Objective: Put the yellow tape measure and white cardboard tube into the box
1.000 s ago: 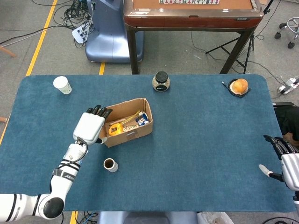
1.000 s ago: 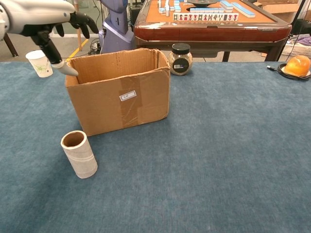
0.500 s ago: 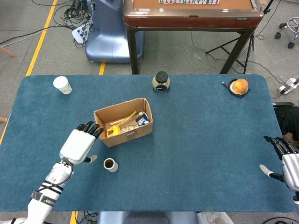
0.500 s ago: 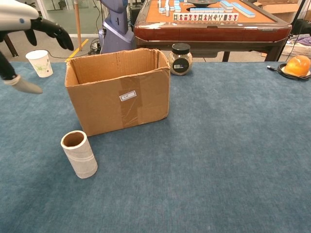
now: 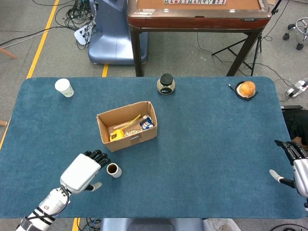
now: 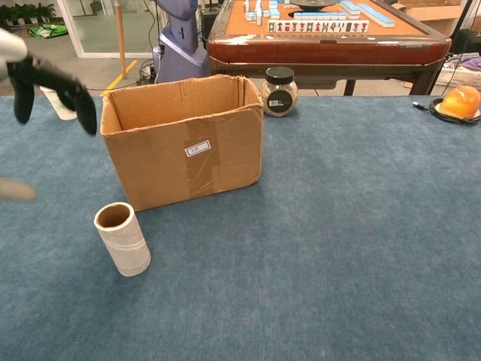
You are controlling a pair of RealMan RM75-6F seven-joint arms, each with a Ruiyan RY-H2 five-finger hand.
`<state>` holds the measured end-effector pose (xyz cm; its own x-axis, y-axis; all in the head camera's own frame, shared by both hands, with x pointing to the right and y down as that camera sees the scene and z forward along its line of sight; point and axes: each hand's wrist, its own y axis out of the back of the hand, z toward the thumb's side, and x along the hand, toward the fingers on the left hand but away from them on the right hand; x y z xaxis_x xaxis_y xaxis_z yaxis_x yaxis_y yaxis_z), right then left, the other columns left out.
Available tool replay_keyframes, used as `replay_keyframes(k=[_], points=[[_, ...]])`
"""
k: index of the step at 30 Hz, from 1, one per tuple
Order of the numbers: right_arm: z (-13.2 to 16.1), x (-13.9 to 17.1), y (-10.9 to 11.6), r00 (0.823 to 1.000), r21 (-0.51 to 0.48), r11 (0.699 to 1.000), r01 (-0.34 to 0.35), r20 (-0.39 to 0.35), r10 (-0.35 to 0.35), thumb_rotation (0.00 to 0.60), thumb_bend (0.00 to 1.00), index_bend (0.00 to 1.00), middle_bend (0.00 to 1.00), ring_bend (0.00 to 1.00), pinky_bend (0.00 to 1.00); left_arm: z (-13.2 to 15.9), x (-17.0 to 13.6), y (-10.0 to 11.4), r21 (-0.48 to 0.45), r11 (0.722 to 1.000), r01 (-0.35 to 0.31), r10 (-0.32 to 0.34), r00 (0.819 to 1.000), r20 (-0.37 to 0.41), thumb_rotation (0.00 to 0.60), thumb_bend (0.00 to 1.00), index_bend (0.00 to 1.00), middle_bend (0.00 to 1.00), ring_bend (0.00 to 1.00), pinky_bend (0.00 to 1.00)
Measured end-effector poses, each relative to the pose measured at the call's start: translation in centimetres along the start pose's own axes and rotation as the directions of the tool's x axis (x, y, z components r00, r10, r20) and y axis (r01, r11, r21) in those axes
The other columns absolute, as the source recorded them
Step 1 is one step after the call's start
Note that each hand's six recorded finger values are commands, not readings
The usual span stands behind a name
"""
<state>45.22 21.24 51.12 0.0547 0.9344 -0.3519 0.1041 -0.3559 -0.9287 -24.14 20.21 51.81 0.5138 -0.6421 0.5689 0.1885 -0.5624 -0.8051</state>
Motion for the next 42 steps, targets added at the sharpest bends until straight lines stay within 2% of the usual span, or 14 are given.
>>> replay_keyframes(k=[4, 8, 11, 20, 32, 42], points=[[-0.1, 0.1, 0.3, 1.000, -0.002, 1.000, 0.008, 0.005, -0.008, 0.600, 0.11, 0.20, 0.28, 0.19, 0.43, 0.2, -0.4, -1.6, -0.013, 0.998, 0.058, -0.057, 0.998, 0.026, 0.600, 0.12, 0.33, 0.31, 0.30, 0.56], [-0.4, 0.2, 0.7, 1.000, -0.005, 1.000, 0.019, 0.012, -0.019, 0.600, 0.11, 0.20, 0.28, 0.19, 0.43, 0.0, -0.2, -3.1, -0.019, 0.995, 0.100, -0.099, 0.995, 0.031, 0.600, 0.12, 0.30, 0.29, 0.45, 0.74], [-0.5, 0.3, 1.0, 0.999, -0.009, 1.000, 0.028, 0.017, -0.028, 0.600, 0.11, 0.20, 0.28, 0.19, 0.43, -0.1, 0.3, -4.1, -0.036, 0.992, 0.120, -0.119, 0.992, 0.029, 0.600, 0.12, 0.30, 0.29, 0.52, 0.81], [-0.9, 0.5, 1.5, 0.999, -0.016, 0.999, 0.044, 0.025, -0.043, 0.600, 0.11, 0.20, 0.28, 0.19, 0.43, -1.3, 2.0, -6.0, -0.066, 0.990, 0.126, -0.126, 0.992, -0.007, 0.600, 0.12, 0.28, 0.28, 0.63, 0.88], [-1.0, 0.5, 1.7, 0.998, -0.017, 0.999, 0.049, 0.030, -0.048, 0.600, 0.11, 0.20, 0.28, 0.19, 0.43, -1.4, 3.8, -8.0, -0.086, 0.989, 0.122, -0.125, 0.992, -0.029, 0.600, 0.12, 0.27, 0.27, 0.65, 0.89], [-1.0, 0.6, 1.8, 0.998, -0.020, 0.999, 0.050, 0.028, -0.050, 0.600, 0.11, 0.20, 0.28, 0.19, 0.43, -1.9, 4.7, -9.4, -0.085, 0.985, 0.150, -0.156, 0.985, -0.072, 0.600, 0.12, 0.27, 0.27, 0.66, 0.90]])
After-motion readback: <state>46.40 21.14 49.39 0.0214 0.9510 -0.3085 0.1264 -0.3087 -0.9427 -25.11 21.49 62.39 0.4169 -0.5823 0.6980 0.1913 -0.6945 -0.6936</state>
